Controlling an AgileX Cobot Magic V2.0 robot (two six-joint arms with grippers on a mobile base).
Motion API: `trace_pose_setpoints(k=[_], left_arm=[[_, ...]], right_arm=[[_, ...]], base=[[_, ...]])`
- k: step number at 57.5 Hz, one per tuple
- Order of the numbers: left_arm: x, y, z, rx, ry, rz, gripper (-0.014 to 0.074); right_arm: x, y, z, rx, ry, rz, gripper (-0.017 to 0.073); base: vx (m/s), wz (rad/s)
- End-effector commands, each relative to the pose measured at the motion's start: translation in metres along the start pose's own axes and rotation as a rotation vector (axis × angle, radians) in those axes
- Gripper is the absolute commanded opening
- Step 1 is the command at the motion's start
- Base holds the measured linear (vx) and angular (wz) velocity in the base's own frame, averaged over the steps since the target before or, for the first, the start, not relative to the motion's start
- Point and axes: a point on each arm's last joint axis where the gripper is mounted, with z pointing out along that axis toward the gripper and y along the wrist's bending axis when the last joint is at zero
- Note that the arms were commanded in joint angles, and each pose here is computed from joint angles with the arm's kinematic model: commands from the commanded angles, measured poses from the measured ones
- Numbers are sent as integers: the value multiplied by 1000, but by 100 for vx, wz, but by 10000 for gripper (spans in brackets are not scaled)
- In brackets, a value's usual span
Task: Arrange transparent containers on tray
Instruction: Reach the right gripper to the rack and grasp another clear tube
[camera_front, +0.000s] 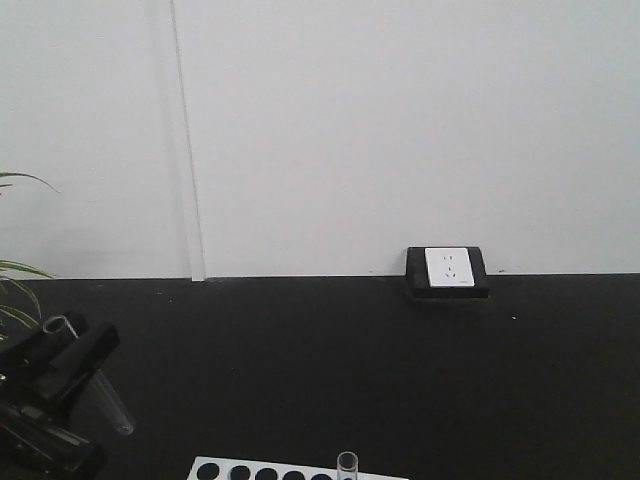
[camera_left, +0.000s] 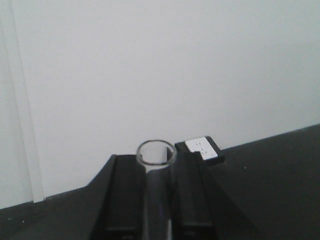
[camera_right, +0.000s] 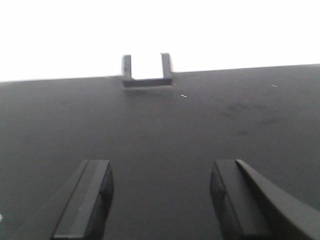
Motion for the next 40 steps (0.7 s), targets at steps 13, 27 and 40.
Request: trace_pose_setpoints(k=[13, 27, 40], left_arm=[[-35, -1, -21, -21, -102, 78, 104], [-33, -1, -28, -31, -32, 64, 104], [-34, -1, -29, -31, -41, 63, 104]], right_arm=[[-14, 60, 17, -366, -122, -123, 491], [12, 124, 52, -578, -118, -167, 491], [37, 157, 73, -648, -140, -178, 491]], base=[[0, 0], [0, 0], [0, 0]])
